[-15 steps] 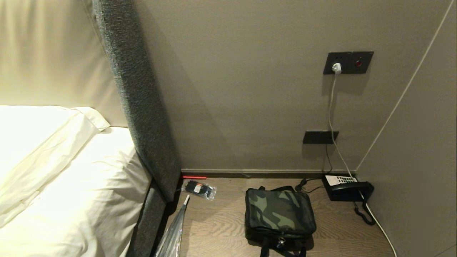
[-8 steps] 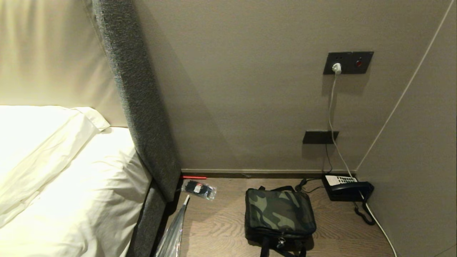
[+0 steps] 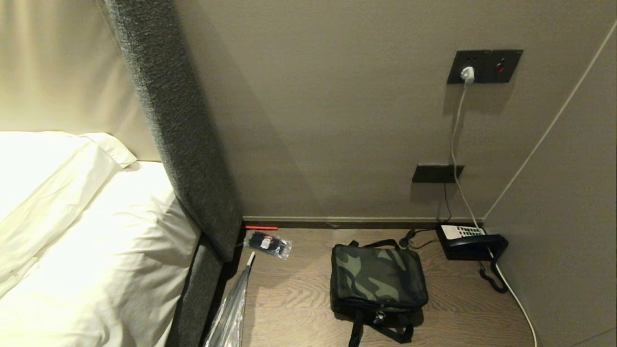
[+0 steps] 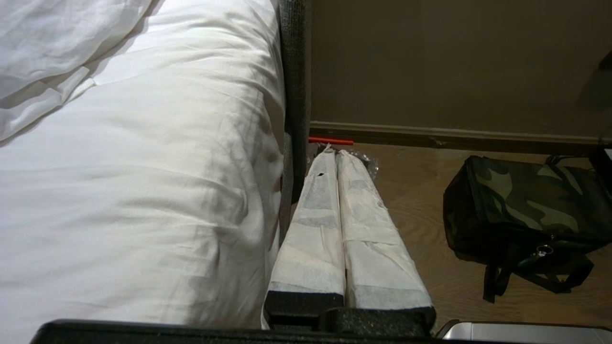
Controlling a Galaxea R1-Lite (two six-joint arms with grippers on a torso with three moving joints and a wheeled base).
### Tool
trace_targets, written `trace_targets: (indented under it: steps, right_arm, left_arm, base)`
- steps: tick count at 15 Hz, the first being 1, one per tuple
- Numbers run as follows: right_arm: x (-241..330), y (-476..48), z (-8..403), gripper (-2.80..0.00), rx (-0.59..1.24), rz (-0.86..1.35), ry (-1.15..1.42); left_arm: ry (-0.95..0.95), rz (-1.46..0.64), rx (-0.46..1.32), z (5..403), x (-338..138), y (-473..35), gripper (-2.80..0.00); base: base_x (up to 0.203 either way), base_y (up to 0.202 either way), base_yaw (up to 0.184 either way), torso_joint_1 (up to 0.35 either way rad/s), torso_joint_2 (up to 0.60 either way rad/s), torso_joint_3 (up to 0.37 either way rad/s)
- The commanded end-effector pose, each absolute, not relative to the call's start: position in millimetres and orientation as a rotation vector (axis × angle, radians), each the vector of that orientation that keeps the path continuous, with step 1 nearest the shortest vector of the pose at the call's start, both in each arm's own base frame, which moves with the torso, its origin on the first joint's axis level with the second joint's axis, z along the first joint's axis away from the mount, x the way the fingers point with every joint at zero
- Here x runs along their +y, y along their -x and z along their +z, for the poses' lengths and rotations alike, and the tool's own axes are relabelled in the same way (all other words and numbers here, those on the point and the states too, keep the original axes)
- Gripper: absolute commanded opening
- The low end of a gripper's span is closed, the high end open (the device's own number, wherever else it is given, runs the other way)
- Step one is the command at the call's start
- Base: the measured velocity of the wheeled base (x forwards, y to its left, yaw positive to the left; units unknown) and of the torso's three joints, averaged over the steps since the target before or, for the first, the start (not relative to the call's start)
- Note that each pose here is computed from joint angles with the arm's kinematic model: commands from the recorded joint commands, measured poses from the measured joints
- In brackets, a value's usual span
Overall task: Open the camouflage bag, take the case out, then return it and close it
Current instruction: Open the top of the storage box
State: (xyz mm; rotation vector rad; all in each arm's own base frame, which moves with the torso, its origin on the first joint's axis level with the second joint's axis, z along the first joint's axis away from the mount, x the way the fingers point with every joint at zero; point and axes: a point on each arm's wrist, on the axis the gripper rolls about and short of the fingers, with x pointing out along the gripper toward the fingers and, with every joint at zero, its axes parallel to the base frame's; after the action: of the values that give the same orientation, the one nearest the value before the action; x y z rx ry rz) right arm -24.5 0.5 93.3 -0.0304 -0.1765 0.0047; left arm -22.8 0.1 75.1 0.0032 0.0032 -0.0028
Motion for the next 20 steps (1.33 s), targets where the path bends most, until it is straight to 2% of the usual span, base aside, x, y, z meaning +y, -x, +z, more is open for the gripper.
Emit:
trace_targets:
  steps: [1,20]
  right_arm:
    - [0.4,20.9,82.4,-2.80,-0.137,0.006,0.030]
    - [0.4,20.9,82.4,-2.80,-0.137,0.006,0.030]
  left_arm:
    - [-0.009,-0.003,0.003,75.2,0.1,22.8,-2.80]
    - [0.012,0.000,0.003,74.9,0.1,22.7,-2.80]
  base:
    - [0.000,0.000,0.000,0.002,0.00,-0.205]
    - [0.000,0.000,0.000,0.002,0.00,-0.197]
